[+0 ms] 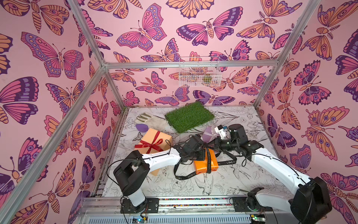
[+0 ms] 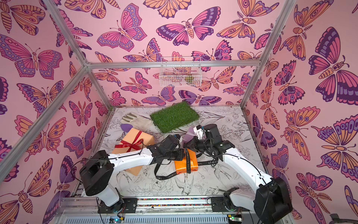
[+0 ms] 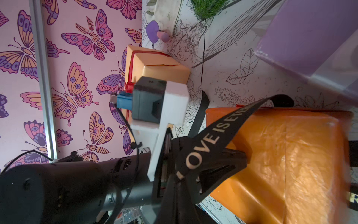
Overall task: Untie the ribbon bows on the gift boxes
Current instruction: Pull the ribbon from the gift box.
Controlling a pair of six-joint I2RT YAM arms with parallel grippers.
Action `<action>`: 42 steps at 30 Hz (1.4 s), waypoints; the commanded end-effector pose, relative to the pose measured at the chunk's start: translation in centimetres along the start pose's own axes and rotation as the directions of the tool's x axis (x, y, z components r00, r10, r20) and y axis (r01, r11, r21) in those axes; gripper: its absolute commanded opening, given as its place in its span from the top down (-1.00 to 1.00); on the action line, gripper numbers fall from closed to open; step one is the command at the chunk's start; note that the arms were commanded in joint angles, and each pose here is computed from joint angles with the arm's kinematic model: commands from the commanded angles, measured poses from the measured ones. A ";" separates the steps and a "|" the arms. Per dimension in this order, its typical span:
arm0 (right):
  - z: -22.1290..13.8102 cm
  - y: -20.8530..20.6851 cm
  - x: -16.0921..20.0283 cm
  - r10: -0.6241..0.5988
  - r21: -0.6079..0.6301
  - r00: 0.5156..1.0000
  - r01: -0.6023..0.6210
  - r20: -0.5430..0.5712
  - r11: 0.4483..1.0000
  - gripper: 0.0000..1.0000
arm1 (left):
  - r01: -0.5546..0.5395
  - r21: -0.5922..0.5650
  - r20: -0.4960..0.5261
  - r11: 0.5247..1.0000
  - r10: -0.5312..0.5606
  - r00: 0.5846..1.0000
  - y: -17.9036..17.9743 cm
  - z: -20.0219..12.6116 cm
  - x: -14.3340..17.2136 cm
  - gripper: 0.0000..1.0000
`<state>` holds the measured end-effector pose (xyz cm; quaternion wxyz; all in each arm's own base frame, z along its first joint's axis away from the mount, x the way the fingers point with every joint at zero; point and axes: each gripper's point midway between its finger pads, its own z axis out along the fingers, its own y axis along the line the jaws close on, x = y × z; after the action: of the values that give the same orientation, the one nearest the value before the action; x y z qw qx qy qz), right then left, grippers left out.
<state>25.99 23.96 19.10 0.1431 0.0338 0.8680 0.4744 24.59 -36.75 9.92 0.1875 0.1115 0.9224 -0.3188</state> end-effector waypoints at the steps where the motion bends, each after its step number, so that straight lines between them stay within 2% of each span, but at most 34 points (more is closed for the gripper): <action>1: 0.1 0.0 -0.3 -0.011 -0.020 1.000 0.012 0.017 1.000 1.00 | 0.002 0.019 -0.062 1.000 -0.001 0.998 -0.1 -1.2 1.8 1.00; 5: 0.3 -0.6 0.1 0.000 -0.015 1.000 0.000 0.009 1.000 1.00 | 0.014 0.093 -0.033 0.996 -0.011 0.999 -1.9 -1.9 0.8 1.00; 11: 0.3 -0.7 0.0 -0.002 -0.022 1.000 0.002 0.018 1.000 1.00 | 0.049 0.179 -0.085 0.983 -0.034 0.996 -3.1 0.0 1.5 1.00; 16: -0.3 0.3 -0.3 -0.011 -0.047 0.999 0.013 0.039 0.999 1.00 | 0.077 0.167 -0.084 0.983 -0.063 0.994 -1.8 2.0 1.8 1.00; 22: -1.3 3.0 -0.9 -0.046 -0.101 0.998 0.051 0.054 0.994 1.00 | 0.094 0.095 -0.103 0.991 -0.084 0.991 0.7 3.1 2.3 1.00; 26: -3.0 5.6 -2.0 -0.092 -0.123 0.992 0.103 0.091 0.987 1.00 | 0.098 0.010 -0.117 0.995 -0.096 0.989 2.8 2.6 3.4 1.00; 35: -8.7 13.1 -5.1 -0.200 -0.186 0.949 0.248 0.242 0.951 1.00 | 0.108 -0.022 -0.125 0.994 -0.110 0.986 4.1 2.4 4.2 1.00; 39: -9.2 13.3 -5.5 -0.211 -0.157 0.942 0.256 0.260 0.954 1.00 | 0.110 -0.032 -0.129 0.993 -0.113 0.985 4.6 2.6 4.4 1.00; 42: -9.8 14.6 -5.9 -0.222 -0.179 0.937 0.276 0.270 0.944 1.00 | 0.110 -0.045 -0.131 0.993 -0.115 0.985 5.3 2.6 4.5 1.00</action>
<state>27.46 22.95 31.65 0.2371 0.0102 0.8274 0.5090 24.99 -37.87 9.72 0.1734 0.0901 0.8978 -0.3948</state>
